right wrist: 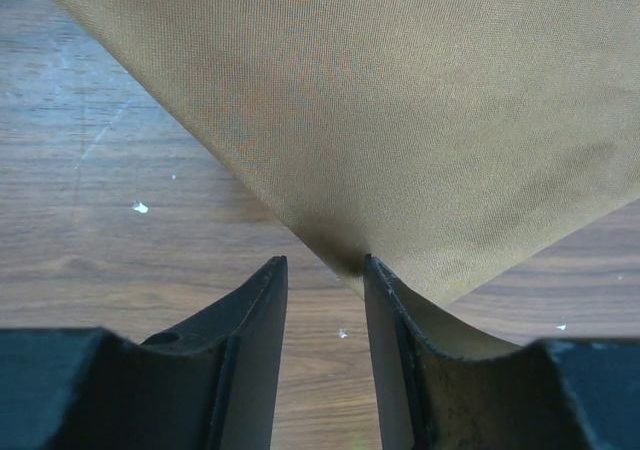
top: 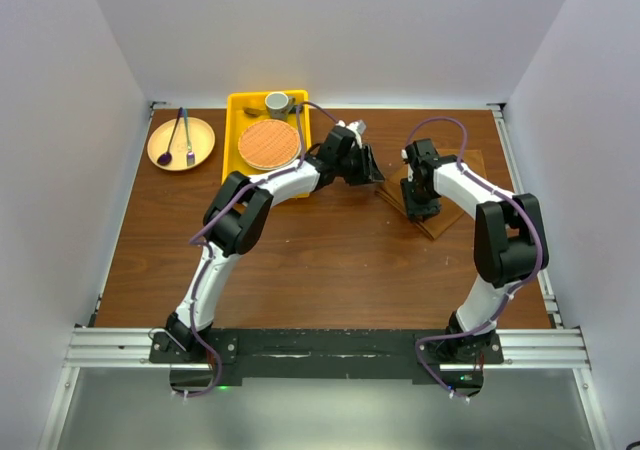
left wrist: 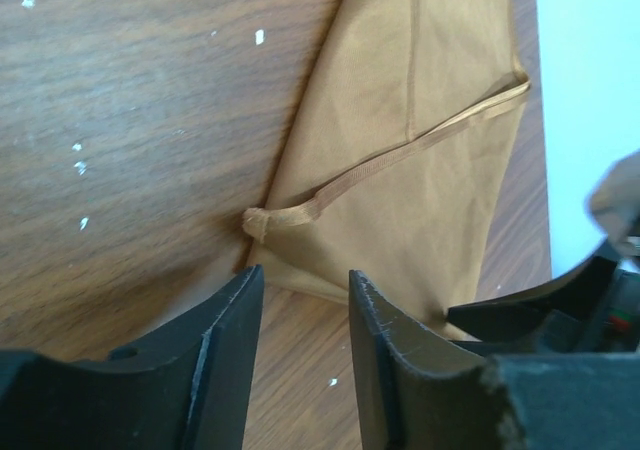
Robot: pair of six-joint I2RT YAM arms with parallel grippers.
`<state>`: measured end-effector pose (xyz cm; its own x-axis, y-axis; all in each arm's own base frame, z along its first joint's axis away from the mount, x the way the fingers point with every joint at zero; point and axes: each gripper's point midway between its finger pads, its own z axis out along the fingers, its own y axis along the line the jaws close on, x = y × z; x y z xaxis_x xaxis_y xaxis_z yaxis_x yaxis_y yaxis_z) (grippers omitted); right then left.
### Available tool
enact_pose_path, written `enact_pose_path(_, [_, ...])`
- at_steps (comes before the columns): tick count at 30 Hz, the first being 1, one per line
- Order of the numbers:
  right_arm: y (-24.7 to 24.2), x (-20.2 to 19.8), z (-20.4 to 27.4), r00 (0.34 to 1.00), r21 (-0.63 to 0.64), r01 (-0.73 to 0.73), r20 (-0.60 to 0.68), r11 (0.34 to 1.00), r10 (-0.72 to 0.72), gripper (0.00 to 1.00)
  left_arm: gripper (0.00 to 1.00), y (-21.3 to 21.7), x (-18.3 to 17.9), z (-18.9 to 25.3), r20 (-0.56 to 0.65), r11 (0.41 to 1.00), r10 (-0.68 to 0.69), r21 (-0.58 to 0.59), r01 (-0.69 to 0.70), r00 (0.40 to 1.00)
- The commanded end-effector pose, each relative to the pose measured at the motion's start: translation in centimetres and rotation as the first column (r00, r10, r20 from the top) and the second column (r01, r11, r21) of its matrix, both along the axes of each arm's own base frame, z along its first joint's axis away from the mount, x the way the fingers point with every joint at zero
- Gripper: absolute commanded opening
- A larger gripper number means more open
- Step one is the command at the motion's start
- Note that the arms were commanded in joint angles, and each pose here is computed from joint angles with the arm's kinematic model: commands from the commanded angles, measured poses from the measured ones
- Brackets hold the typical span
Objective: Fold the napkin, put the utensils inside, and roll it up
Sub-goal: Fold the napkin
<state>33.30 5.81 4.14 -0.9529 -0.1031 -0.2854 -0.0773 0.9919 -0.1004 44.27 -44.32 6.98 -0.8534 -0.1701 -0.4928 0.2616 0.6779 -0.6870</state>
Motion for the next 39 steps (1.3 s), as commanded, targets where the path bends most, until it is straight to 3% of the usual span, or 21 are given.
enact_pose_path(1, [-0.2, 1.5, 1.2, 0.998, -0.028, -0.006, 0.054, 1.000, 0.008, 0.39, 0.42, -1.1, 1.4, 2.7, 0.062, 0.997, -0.009, -0.075, 0.013, 0.998])
enact_pose_path(5, [-0.6, 1.6, 1.3, 0.998, -0.051, 0.000, 0.060, 0.999, 0.003, 0.34, 0.41, -1.5, 1.6, 2.7, 0.063, 0.997, -0.015, -0.080, 0.020, 0.998])
enact_pose_path(10, [-0.9, 1.2, 1.1, 0.999, -0.063, 0.007, 0.054, 0.998, -0.003, 0.28, 0.47, -1.7, 1.9, 2.7, 0.065, 0.996, -0.015, -0.084, 0.021, 0.998])
enact_pose_path(21, [-1.8, 0.3, 1.7, 0.997, -0.096, 0.045, 0.065, 0.994, -0.039, 0.07, 0.49, -1.9, 1.6, 1.9, 0.050, 0.996, -0.031, -0.082, 0.035, 0.998])
enact_pose_path(29, [-2.1, -0.4, 1.7, 0.996, -0.102, 0.066, 0.069, 0.993, -0.059, 0.06, 0.49, -2.0, 1.4, 1.4, 0.042, 0.996, -0.047, -0.079, 0.050, 0.998])
enact_pose_path(34, [-2.4, -1.1, 1.4, 0.995, -0.096, 0.081, 0.061, 0.992, -0.076, 0.06, 0.41, -1.8, 0.9, 1.0, 0.024, 0.997, -0.057, -0.058, 0.058, 0.998])
enact_pose_path(39, [-3.0, -1.7, 1.1, 0.994, -0.107, 0.100, 0.053, 0.989, -0.095, 0.06, 0.39, -1.7, 1.2, 1.5, 0.052, 0.997, -0.062, -0.040, 0.064, 0.997])
